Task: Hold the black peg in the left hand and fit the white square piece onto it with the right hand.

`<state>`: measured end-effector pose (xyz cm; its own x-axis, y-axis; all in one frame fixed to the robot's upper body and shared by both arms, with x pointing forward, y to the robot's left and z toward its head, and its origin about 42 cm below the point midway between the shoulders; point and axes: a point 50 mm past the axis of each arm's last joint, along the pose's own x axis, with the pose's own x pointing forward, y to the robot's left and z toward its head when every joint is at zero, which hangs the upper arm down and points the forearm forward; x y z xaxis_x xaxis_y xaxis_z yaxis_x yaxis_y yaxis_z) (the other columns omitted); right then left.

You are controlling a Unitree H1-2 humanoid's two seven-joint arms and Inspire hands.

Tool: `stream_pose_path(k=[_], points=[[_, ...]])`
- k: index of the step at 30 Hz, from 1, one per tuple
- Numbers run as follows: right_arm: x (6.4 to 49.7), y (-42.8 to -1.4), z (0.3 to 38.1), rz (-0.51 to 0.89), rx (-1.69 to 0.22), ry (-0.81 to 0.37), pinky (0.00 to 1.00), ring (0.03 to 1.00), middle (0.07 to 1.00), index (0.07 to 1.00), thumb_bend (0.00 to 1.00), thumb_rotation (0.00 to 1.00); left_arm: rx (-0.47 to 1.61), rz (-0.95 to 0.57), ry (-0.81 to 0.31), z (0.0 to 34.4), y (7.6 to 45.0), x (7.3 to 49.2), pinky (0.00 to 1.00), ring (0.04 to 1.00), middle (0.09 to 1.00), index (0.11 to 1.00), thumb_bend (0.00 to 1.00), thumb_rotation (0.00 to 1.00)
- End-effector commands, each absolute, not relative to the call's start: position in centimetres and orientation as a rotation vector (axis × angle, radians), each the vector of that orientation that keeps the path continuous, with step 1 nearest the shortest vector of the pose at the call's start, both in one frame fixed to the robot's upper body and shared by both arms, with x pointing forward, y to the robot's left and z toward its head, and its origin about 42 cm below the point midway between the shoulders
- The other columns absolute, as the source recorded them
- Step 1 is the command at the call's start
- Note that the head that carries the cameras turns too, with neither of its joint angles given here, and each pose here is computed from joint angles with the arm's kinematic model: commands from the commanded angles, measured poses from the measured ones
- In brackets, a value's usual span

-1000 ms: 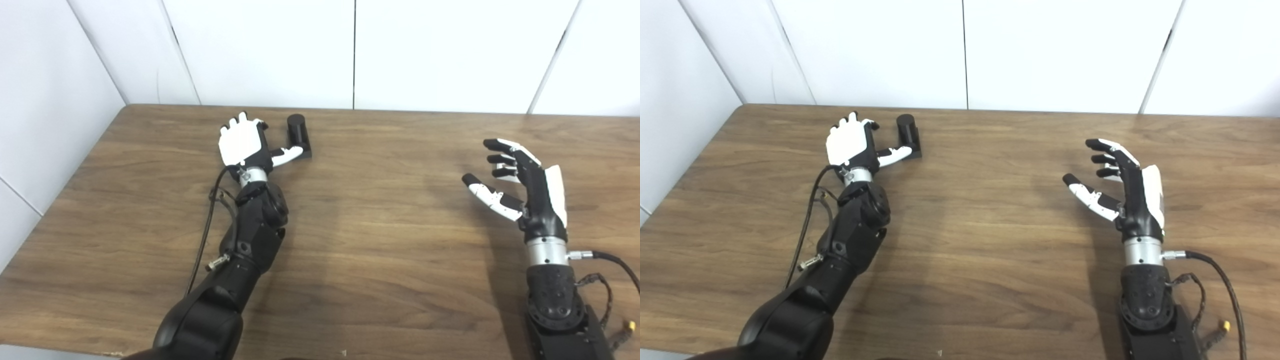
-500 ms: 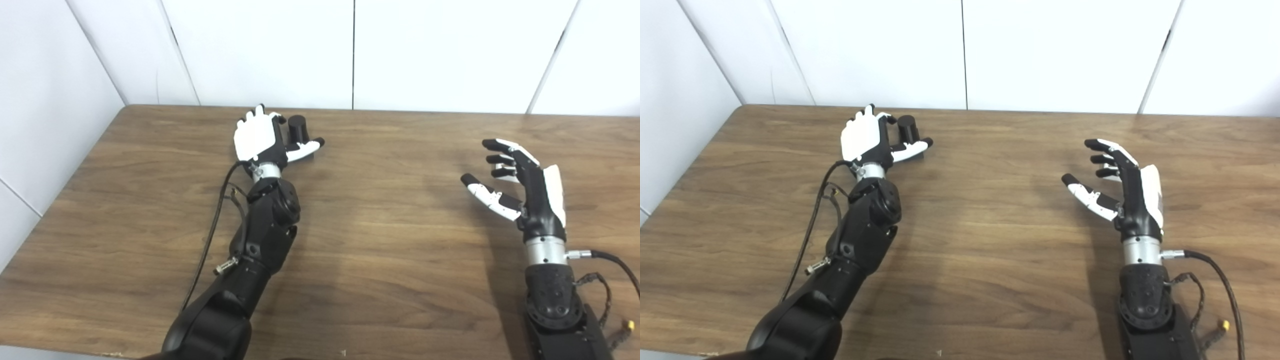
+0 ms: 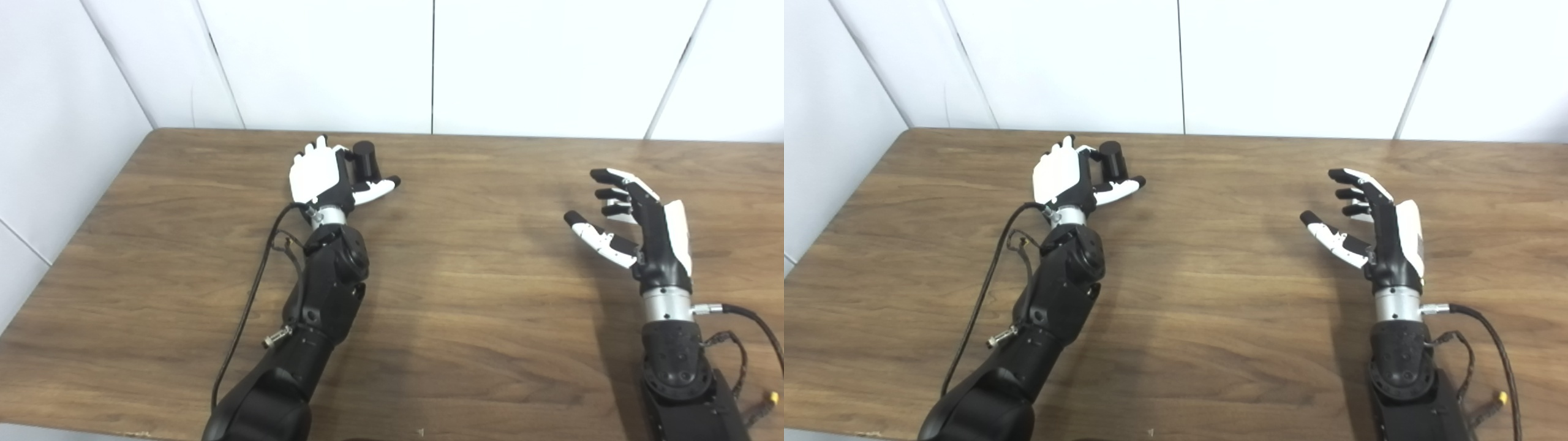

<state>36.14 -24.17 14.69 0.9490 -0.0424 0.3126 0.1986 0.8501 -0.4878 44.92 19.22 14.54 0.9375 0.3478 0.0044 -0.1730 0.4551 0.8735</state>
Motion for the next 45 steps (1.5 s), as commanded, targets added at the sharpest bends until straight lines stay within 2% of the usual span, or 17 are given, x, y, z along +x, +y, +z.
stream_pose_path(k=[1, 8, 14, 18, 22, 28, 39, 41, 42, 45], points=[[36.2, -23.9, 15.0, -0.133, -0.534, -0.333, 0.6, 0.706, 0.768, 0.727, 0.57, 0.31, 1.074, 0.384, 0.106, 17.5, 19.4, 46.5, 1.0, 1.0, 1.0, 0.724, 1.0, 0.6], [35.9, -24.1, 15.0, -0.131, -0.534, -0.332, 0.59, 0.705, 0.77, 0.728, 0.57, 0.3, 1.092, 0.393, 0.128, 16.9, 19.5, 46.9, 0.97, 1.0, 1.0, 0.718, 1.0, 0.61], [35.7, -24.0, 15.0, -0.133, -0.534, -0.328, 0.59, 0.702, 0.768, 0.723, 0.57, 0.27, 1.099, 0.406, 0.168, 16.4, 19.9, 47.6, 0.99, 1.0, 1.0, 0.766, 1.0, 0.61], [35.5, -24.0, 14.9, -0.134, -0.539, -0.326, 0.59, 0.707, 0.769, 0.724, 0.56, 0.28, 1.106, 0.424, 0.185, 16.2, 20.1, 48.2, 1.0, 1.0, 1.0, 0.779, 1.0, 0.6], [35.4, -24.0, 14.8, -0.133, -0.54, -0.324, 0.59, 0.708, 0.767, 0.724, 0.57, 0.29, 1.098, 0.451, 0.196, 16.1, 20.1, 48.7, 1.0, 1.0, 1.0, 0.755, 1.0, 0.58], [35.1, -23.9, 14.8, -0.132, -0.533, -0.316, 0.6, 0.715, 0.773, 0.724, 0.57, 0.3, 1.098, 0.457, 0.207, 16.0, 20.0, 49.2, 1.0, 1.0, 1.0, 0.771, 1.0, 0.6], [35.2, -23.9, 14.6, -0.134, -0.533, -0.311, 0.59, 0.713, 0.772, 0.725, 0.56, 0.29, 1.079, 0.45, 0.195, 15.9, 19.7, 48.9, 0.98, 1.0, 1.0, 0.731, 1.0, 0.59], [35.2, -24.0, 14.6, -0.135, -0.532, -0.309, 0.6, 0.715, 0.773, 0.726, 0.57, 0.3, 1.087, 0.452, 0.186, 16.0, 19.6, 48.9, 0.95, 1.0, 1.0, 0.736, 1.0, 0.58], [35.2, -24.0, 14.6, -0.134, -0.531, -0.308, 0.6, 0.715, 0.773, 0.726, 0.57, 0.3, 1.085, 0.456, 0.168, 16.0, 19.5, 48.8, 0.95, 1.0, 1.0, 0.685, 0.97, 0.55], [35.2, -24.0, 14.6, -0.132, -0.528, -0.309, 0.6, 0.716, 0.775, 0.726, 0.56, 0.29, 1.063, 0.462, 0.128, 16.0, 19.4, 48.6, 0.98, 1.0, 1.0, 0.615, 0.92, 0.45]])
